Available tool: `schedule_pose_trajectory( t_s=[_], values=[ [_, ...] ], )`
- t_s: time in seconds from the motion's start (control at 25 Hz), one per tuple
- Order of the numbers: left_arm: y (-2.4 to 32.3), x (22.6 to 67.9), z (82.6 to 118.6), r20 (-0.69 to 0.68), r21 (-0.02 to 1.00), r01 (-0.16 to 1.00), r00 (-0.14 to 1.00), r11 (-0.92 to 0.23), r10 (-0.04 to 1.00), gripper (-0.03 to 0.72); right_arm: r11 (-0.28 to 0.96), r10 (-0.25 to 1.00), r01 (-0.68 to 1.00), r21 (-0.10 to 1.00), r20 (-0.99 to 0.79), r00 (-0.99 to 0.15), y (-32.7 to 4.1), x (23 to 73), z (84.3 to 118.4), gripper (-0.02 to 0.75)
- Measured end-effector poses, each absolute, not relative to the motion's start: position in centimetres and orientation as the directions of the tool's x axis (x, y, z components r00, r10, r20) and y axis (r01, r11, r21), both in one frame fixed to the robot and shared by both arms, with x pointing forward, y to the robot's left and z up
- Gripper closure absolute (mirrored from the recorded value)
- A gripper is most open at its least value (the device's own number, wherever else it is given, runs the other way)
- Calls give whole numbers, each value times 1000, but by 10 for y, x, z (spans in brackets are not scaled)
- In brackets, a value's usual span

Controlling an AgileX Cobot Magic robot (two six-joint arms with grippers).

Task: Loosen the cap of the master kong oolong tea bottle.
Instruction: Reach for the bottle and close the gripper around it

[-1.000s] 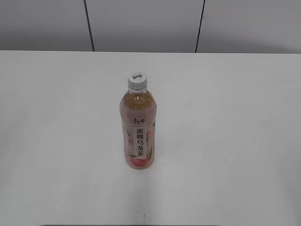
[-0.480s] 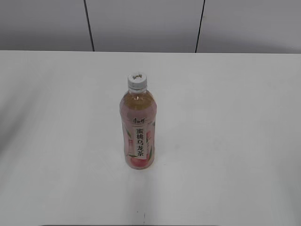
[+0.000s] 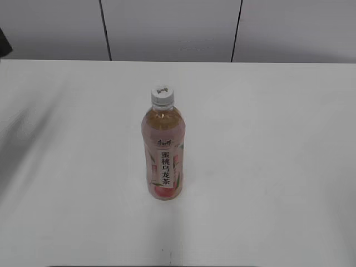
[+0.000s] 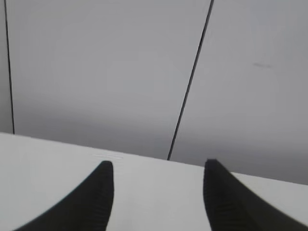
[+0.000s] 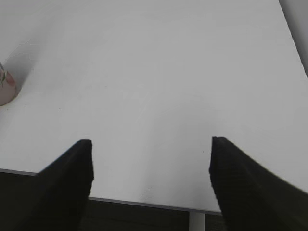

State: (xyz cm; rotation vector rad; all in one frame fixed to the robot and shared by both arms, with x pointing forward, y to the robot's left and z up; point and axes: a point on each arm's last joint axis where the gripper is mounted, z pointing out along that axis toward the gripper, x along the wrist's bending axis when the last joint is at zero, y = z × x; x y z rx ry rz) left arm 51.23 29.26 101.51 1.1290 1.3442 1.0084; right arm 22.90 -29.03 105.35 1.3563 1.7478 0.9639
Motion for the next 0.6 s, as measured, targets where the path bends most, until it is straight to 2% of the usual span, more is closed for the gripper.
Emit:
schedule_pose_trajectory(
  t_s=[0.12,0.32,0.48,0.6],
  values=[
    [287,524,992,-169,982,91,72,163,983,321,170,977,445,879,-90,-195,-290,229,1053,166],
    [270,520,952,-115,993,59,262,103,958,321,170,977,445,879,-90,-195,-290,229,1053,166],
    [255,496,919,-103,984,177,424,30,900,321,170,977,445,879,-90,-195,-290,229,1053,166],
    [241,479,912,-76,979,199,596,-55,800,321,170,977,445,879,-90,-195,-290,229,1053,166]
  ],
)
